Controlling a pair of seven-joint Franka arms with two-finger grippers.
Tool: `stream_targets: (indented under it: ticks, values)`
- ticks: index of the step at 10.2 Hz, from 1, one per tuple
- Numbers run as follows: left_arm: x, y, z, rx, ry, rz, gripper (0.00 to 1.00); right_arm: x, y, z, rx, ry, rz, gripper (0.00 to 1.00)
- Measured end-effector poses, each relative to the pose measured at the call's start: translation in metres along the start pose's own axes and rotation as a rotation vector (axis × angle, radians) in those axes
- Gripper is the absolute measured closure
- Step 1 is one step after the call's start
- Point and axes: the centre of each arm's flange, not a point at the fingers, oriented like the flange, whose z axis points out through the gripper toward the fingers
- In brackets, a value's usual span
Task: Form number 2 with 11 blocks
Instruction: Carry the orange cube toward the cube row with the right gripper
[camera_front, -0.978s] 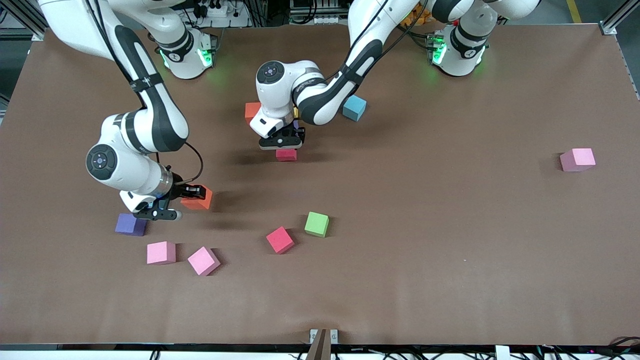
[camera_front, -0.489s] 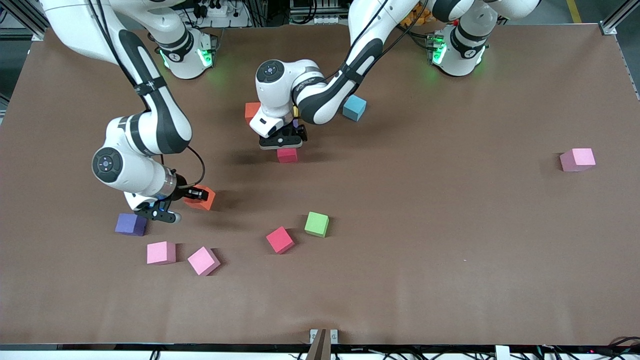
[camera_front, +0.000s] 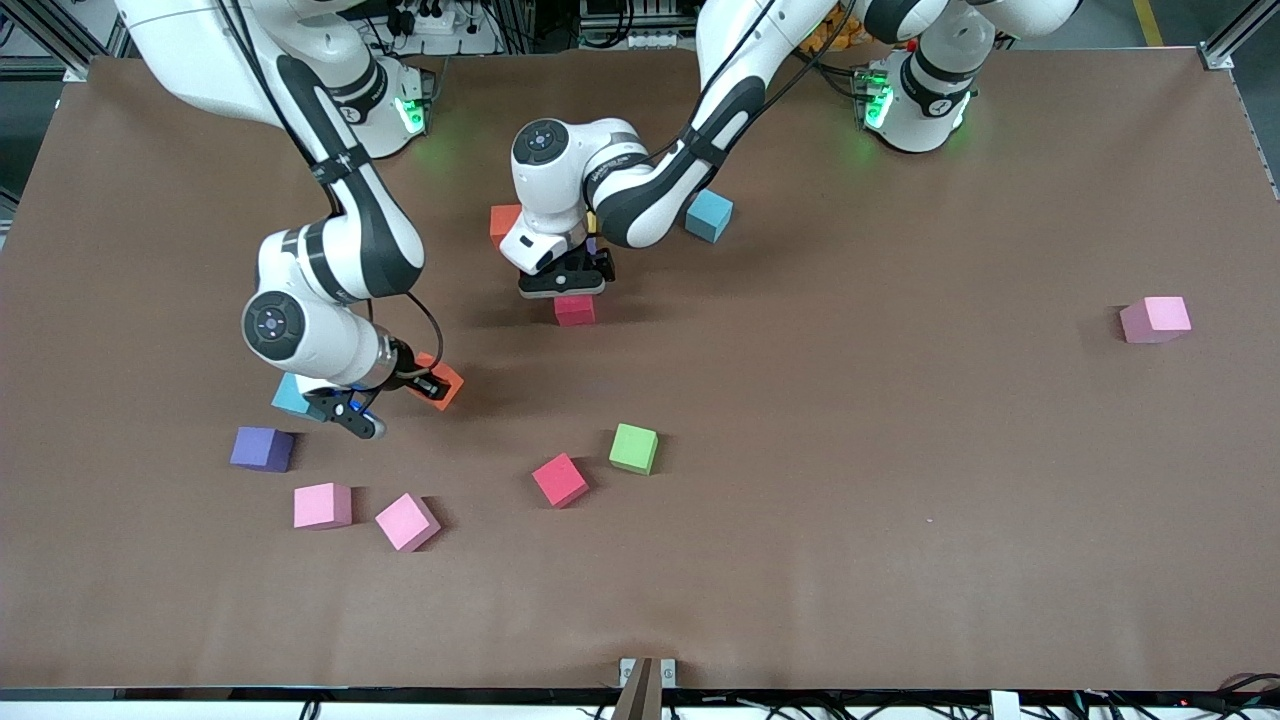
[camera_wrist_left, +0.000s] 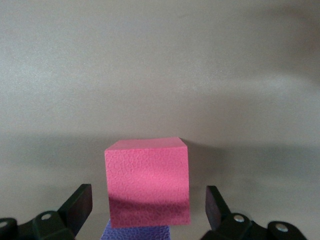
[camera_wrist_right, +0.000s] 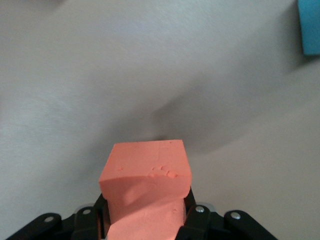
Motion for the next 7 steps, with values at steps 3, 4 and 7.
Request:
stream_targets:
  ticks: [3, 4, 7]
  values:
    - [-0.005, -0.005, 0.01, 0.021, -0.01, -0.013, 0.0, -0.004, 0.013, 0.014, -0.055, -0.053, 0.128, 0.43]
    - [-0.006, -0.006, 0.012, 0.026, -0.012, -0.015, 0.0, -0.01, 0.011, 0.018, -0.066, -0.068, 0.204, 0.43]
    - [-0.009, -0.006, 0.012, 0.032, -0.017, -0.012, 0.0, -0.037, -0.007, 0.024, -0.09, -0.08, 0.414, 0.43]
